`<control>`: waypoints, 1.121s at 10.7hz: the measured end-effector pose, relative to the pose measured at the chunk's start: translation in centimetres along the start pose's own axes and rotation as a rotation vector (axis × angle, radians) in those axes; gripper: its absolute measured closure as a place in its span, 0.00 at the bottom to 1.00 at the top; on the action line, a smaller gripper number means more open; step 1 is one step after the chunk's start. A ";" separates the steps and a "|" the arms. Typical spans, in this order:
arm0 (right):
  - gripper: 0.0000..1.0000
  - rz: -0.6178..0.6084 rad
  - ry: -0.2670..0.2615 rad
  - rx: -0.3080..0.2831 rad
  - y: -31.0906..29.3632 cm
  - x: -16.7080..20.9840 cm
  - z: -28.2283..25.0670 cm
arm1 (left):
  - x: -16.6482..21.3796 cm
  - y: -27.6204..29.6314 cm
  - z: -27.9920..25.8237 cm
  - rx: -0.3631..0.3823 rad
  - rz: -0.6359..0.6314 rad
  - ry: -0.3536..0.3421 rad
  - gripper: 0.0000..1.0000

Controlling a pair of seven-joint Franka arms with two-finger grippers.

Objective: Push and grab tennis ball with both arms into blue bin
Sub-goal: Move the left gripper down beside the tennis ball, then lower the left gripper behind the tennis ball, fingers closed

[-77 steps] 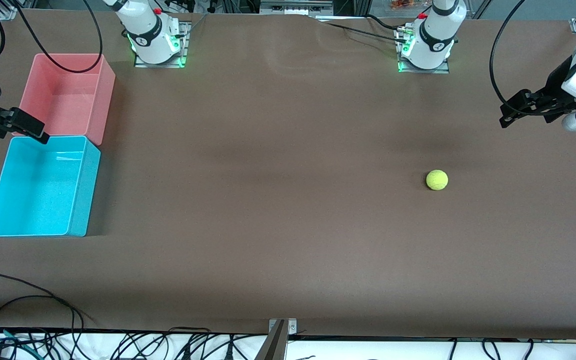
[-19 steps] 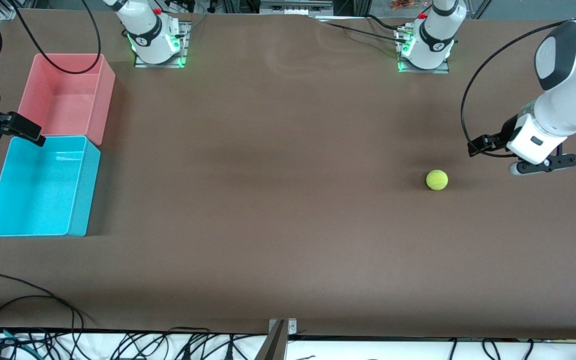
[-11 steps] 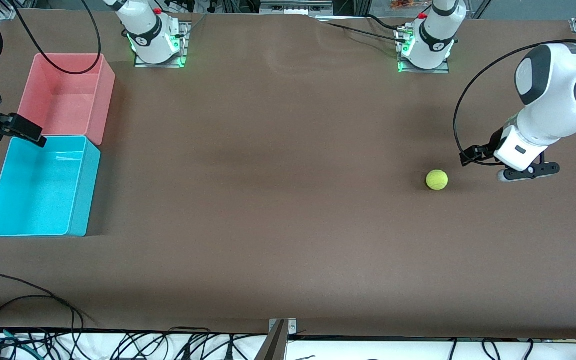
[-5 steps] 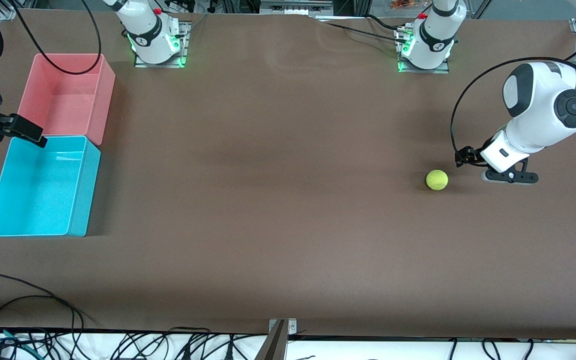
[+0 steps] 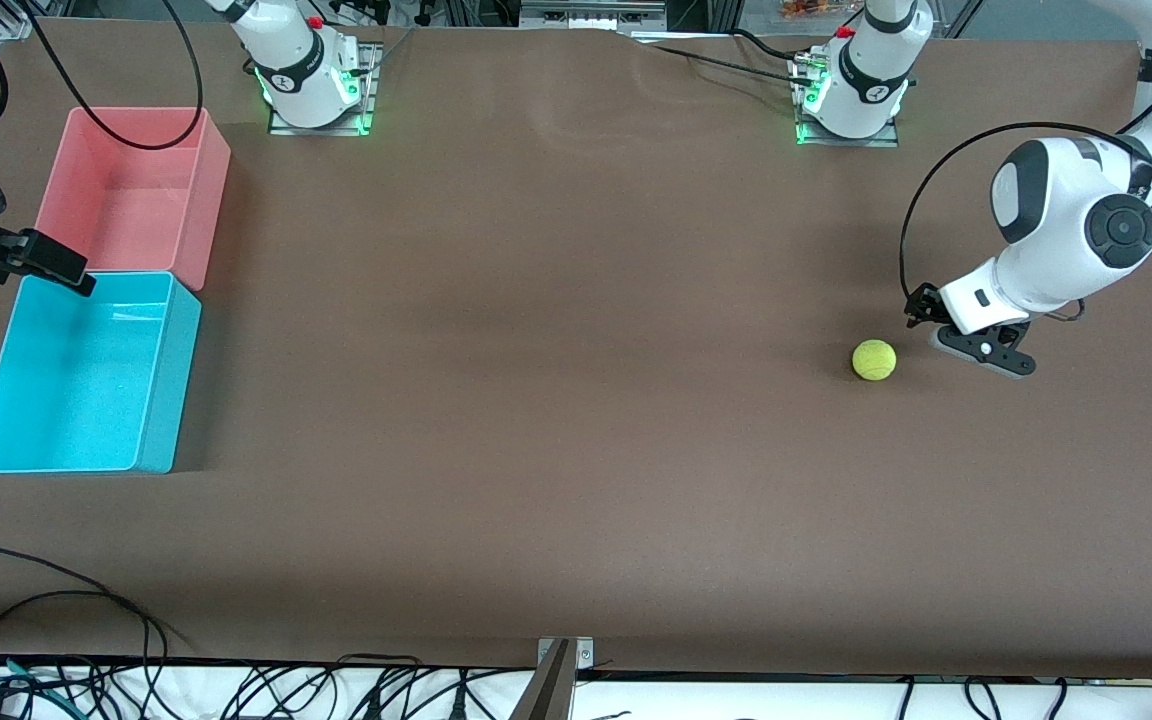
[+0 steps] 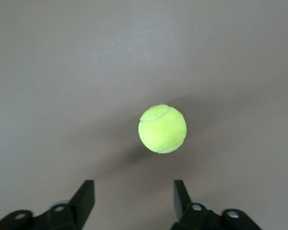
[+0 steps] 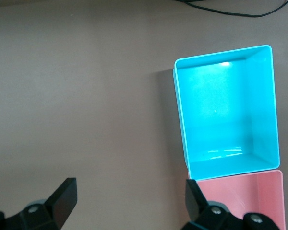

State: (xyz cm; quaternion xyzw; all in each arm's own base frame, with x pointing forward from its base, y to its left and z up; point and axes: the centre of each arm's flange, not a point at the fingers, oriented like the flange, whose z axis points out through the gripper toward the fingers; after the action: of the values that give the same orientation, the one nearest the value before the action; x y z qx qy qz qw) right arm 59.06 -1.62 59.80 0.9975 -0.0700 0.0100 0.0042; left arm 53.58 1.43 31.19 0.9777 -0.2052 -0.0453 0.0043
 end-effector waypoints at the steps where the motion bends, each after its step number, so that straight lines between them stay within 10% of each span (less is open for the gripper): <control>1: 0.00 0.000 -0.001 0.000 0.0 0.0 0.1 | -0.1 -0.2 0.5 0.000 0.099 -0.001 0.28; 7: 0.00 0.000 -0.008 0.000 0.0 0.2 0.5 | -0.8 -1.3 1.6 -0.006 0.522 -0.006 0.99; 12: 0.00 0.000 -0.008 0.000 0.0 0.2 0.5 | -0.3 -2.2 3.8 0.018 0.793 0.011 0.99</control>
State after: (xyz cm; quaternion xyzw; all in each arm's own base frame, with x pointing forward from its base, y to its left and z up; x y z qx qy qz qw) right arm 59.27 -1.63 59.34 0.9975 -0.0699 0.0061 0.0040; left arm 53.85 3.60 27.42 0.8229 -0.5670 -0.0330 0.0143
